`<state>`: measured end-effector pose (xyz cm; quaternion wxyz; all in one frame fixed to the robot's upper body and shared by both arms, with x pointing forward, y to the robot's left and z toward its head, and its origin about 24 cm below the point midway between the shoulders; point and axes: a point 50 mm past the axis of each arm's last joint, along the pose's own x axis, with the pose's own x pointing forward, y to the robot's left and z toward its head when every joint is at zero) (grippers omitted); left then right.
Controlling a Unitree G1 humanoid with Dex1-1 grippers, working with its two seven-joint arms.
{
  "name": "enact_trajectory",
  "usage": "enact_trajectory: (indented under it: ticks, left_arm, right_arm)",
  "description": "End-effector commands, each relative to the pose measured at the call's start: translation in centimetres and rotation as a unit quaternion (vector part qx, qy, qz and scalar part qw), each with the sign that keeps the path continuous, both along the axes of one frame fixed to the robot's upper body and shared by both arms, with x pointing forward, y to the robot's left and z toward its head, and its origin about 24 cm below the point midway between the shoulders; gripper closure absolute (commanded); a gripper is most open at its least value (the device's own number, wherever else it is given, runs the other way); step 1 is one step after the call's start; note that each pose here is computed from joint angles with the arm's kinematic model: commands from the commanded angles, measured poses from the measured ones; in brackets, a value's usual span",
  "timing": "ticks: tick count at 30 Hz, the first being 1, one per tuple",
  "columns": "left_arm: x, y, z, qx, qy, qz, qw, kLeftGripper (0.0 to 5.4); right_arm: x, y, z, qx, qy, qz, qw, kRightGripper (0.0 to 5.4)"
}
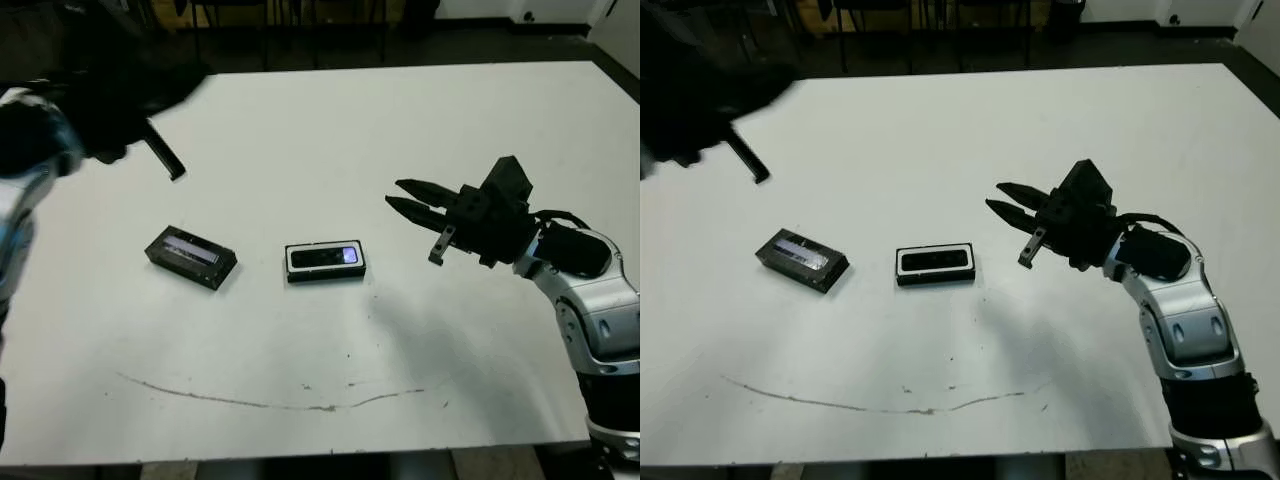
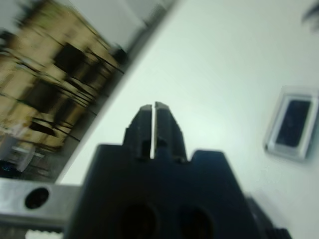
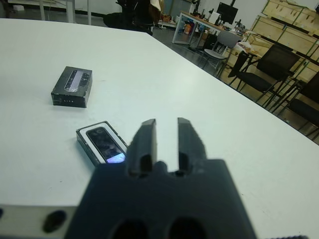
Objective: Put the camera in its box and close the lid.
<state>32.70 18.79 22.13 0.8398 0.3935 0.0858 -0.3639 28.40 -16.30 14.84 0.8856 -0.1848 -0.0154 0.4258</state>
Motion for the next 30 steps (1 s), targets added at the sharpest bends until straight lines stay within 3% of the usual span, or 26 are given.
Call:
enact_trajectory:
  ticks: [1, 6, 13, 30]
  left_arm:
    - [1.4, 0.1, -2.3, 0.054, 0.091, 0.012, 0.994, 5.4]
    - [2.7, -0.5, -4.7, 0.125, 0.135, 0.014, 0.983, 5.4]
    - [2.9, -0.4, -6.5, 0.185, 0.185, -0.005, 0.965, 5.4]
    - [2.1, 0.3, -9.6, 0.196, 0.253, -0.029, 0.947, 5.4]
  right_arm:
    - [-0.2, -0.2, -0.2, 0.0, 0.01, -0.001, 1.0, 5.39]
    - [-0.5, -0.3, 0.1, -0.015, 0.006, 0.003, 1.0, 5.39]
    - [-0.8, -0.7, 0.1, -0.029, 0.019, -0.004, 0.999, 5.39]
    - [-1.2, -0.5, -0.1, -0.057, 0.017, -0.003, 0.998, 5.39]
